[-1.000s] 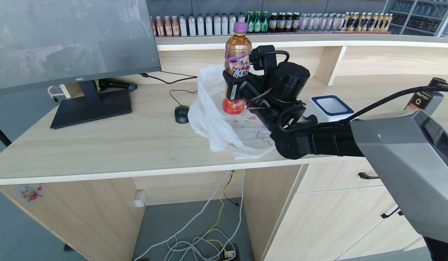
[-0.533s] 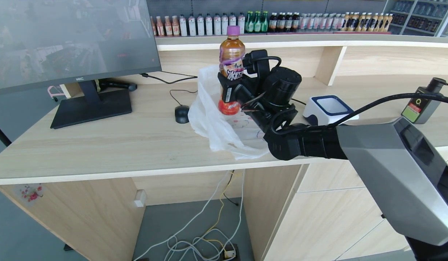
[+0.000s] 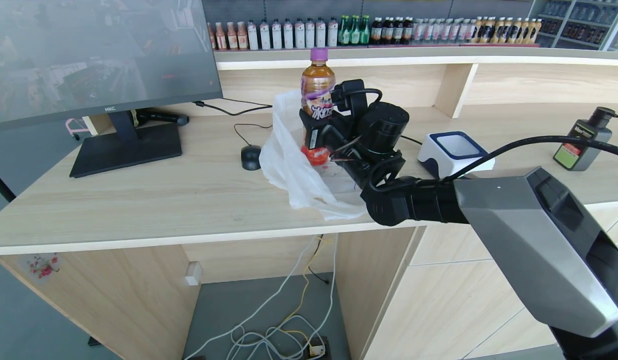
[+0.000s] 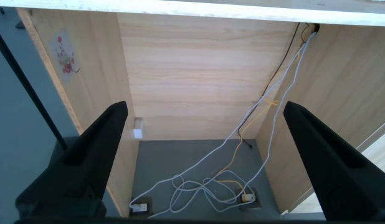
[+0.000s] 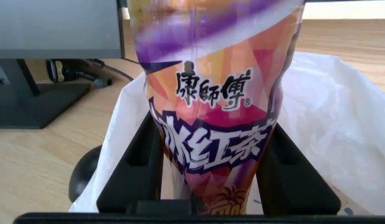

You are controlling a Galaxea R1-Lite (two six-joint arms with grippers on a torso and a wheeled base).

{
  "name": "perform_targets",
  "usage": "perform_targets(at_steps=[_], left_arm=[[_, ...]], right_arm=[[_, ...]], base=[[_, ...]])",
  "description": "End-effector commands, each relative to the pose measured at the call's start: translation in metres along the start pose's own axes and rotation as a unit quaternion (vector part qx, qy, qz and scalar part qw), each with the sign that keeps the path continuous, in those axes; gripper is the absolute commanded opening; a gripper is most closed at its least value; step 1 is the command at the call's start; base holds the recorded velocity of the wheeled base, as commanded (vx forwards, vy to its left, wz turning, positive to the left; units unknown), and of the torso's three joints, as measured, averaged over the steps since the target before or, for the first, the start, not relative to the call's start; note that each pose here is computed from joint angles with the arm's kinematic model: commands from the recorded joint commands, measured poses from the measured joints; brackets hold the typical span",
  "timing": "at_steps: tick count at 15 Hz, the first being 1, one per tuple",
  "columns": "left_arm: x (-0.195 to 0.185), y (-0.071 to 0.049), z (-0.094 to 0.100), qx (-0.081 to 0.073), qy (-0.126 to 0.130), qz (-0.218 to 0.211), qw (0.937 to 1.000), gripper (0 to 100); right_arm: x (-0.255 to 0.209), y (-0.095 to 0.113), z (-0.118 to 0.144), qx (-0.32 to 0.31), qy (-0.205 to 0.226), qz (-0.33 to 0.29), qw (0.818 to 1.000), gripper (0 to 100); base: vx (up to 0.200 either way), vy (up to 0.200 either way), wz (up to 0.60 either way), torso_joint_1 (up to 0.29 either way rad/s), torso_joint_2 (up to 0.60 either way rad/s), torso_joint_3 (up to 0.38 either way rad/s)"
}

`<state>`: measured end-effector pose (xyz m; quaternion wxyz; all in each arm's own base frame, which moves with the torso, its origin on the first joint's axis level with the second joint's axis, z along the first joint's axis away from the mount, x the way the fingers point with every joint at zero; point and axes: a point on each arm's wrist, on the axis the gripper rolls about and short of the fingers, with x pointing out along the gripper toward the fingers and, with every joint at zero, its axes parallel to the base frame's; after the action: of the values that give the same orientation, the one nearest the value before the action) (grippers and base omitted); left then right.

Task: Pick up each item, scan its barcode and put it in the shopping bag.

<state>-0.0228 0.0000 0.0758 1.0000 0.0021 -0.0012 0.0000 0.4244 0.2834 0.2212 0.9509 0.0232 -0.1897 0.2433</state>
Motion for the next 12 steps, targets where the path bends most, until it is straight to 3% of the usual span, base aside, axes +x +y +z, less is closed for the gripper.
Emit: perform_targets(at_steps=[1,12], left_arm=[[0.0,0.0,0.0,-0.001,0.0,0.0,1.0,100],[0.0,0.0,0.0,-0.001,0.0,0.0,1.0,100]], right_arm=[[0.0,0.001,-0.01,-0.001,0.009,0.001,1.0,0],[0.0,0.002,-0.025,-0.002,0.022,0.0,1.0,0]], base=[[0.0,0.0,0.0,0.0,0.0,0.0],[0.0,0.0,0.0,0.0,0.0,0.0]])
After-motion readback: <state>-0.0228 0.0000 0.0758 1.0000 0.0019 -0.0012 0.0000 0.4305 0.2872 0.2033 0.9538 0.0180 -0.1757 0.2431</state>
